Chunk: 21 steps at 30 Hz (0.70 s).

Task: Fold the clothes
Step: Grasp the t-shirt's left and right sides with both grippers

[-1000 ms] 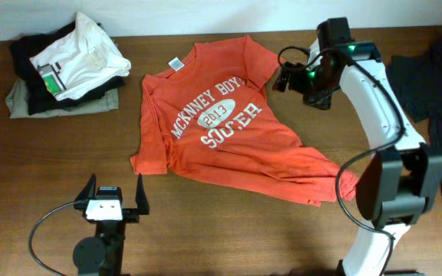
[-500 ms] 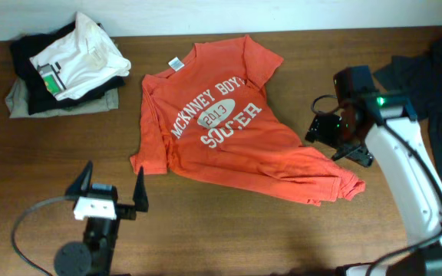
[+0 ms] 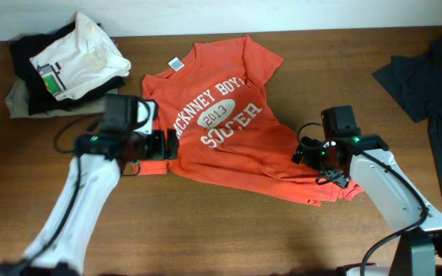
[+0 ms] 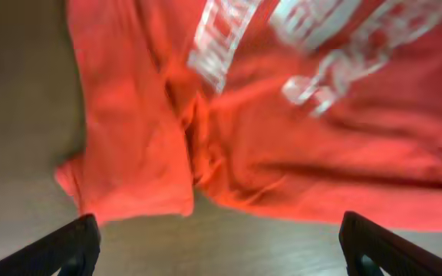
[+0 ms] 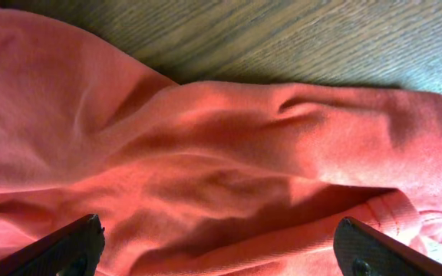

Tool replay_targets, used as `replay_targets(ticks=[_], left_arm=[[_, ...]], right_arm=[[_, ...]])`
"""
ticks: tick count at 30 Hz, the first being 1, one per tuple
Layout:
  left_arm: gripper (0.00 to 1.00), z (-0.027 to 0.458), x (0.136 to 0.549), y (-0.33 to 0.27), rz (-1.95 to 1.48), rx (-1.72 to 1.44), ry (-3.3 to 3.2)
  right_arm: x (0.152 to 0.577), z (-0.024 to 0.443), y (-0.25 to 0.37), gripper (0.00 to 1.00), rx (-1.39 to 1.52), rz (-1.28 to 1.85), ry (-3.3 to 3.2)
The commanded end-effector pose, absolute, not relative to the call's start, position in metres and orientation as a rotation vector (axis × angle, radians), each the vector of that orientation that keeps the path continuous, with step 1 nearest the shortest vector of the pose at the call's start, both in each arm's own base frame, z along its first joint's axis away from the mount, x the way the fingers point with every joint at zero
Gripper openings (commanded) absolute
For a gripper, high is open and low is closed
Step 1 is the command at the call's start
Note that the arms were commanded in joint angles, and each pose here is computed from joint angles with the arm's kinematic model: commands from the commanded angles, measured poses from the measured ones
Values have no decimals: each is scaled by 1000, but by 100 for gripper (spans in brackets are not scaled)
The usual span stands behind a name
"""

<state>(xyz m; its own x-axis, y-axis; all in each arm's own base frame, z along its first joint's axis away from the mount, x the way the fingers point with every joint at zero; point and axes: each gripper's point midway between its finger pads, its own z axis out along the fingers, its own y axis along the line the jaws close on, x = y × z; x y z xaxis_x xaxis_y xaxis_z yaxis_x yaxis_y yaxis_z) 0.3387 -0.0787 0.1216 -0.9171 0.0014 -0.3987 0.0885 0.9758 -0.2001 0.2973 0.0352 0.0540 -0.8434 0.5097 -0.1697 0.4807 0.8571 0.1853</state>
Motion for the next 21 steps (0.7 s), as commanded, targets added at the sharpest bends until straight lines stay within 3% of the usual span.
replay_targets(ticks=[1,6,7,8,12,14,21], left_arm=[[99,79,337,-72,-221,2,2854],[98,45,340,-32,113,-224,2907],[90,47,345,-26,162,-229,2875],[84,48,348,-27,154,-224,2866],[84,49,354,-63,179,-91,2815],[78,35,353,-59,274,-192,2814],[72,9,355,-50,334,-238,2844]], right_arm=[[297,55,36,99,760,196,2814],[297,55,35,99,760,192,2812],[297,55,35,99,761,192,2811],[297,55,35,99,761,192,2811],[299,55,35,99,759,195,2805],[298,55,34,99,760,187,2807],[298,55,34,99,760,182,2807]])
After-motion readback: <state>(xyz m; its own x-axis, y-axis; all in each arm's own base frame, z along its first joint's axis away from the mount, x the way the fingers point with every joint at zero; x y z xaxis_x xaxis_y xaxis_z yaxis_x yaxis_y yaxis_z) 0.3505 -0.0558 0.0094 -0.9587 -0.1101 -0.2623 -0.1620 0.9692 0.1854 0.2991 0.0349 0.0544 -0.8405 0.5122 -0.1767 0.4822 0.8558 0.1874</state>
